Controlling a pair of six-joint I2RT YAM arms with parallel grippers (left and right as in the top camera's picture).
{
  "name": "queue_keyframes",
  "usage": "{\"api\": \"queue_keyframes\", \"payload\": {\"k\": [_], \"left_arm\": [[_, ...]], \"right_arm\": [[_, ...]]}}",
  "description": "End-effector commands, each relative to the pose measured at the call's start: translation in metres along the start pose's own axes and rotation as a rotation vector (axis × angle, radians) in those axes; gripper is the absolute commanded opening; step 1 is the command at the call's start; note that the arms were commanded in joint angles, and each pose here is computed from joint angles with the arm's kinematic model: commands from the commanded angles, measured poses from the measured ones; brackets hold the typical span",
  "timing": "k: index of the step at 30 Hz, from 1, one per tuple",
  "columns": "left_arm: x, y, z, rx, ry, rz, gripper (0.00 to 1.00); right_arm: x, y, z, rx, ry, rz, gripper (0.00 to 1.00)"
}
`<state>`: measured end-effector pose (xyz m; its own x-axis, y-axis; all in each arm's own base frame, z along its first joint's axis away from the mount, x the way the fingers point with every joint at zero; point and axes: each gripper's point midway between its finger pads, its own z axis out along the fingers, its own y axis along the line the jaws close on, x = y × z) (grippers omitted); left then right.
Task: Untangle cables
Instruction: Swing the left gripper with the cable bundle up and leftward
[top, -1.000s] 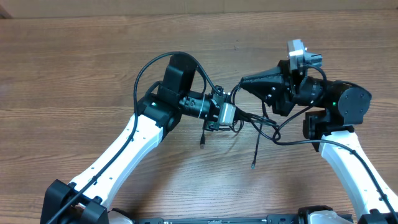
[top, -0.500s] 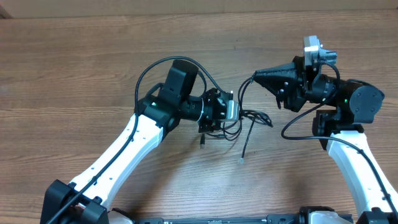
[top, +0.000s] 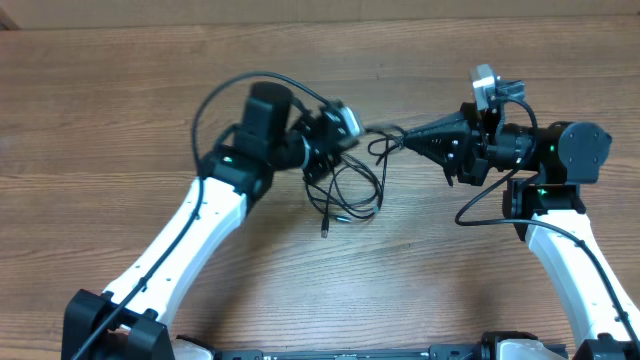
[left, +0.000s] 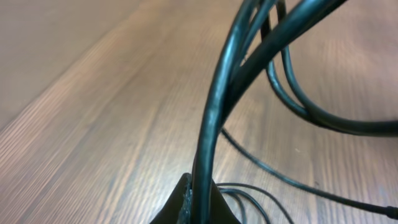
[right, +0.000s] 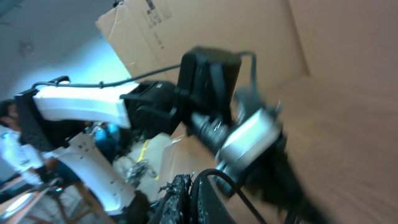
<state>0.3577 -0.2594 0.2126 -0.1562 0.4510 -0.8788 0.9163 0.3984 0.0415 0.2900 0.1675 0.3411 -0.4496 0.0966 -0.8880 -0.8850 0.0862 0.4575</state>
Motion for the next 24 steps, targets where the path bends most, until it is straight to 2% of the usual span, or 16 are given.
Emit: {"api": "queue_keyframes", "payload": {"k": [1,6,9,11,13,14,15,24], "left_arm": [[-0.007,0.015,-0.010,-0.017,-0.045,-0.120,0.04],[-0.022,0.015,-0.016,0.023,-0.121,-0.085,0.04],[-0.029,0.016,-0.017,0.023,-0.147,-0.063,0.04],[-0.034,0.015,-0.018,0.031,-0.166,-0.048,0.04],[-0.040,0.013,-0.021,0.034,-0.185,-0.033,0.04],[-0.043,0.013,-0.023,0.034,-0.193,-0.025,0.04],[-0.045,0.013,-0.025,0.030,-0.200,-0.018,0.04],[-0.070,0.013,-0.056,-0.029,-0.257,0.035,0.04]], "right_arm": [[0.010,0.003,-0.001,-0.032,0.046,0.028,0.04],[0.023,0.000,-0.002,-0.050,0.076,0.104,0.05],[0.029,-0.005,-0.002,-0.047,0.080,0.152,0.24],[0.034,-0.007,-0.002,-0.047,0.084,0.182,0.33],[0.039,-0.010,-0.003,-0.044,0.086,0.217,0.50],[0.042,-0.011,-0.003,-0.043,0.087,0.230,0.72],[0.044,-0.012,-0.003,-0.043,0.088,0.236,1.00],[0.052,-0.015,-0.003,-0.040,0.090,0.255,1.00]]}}
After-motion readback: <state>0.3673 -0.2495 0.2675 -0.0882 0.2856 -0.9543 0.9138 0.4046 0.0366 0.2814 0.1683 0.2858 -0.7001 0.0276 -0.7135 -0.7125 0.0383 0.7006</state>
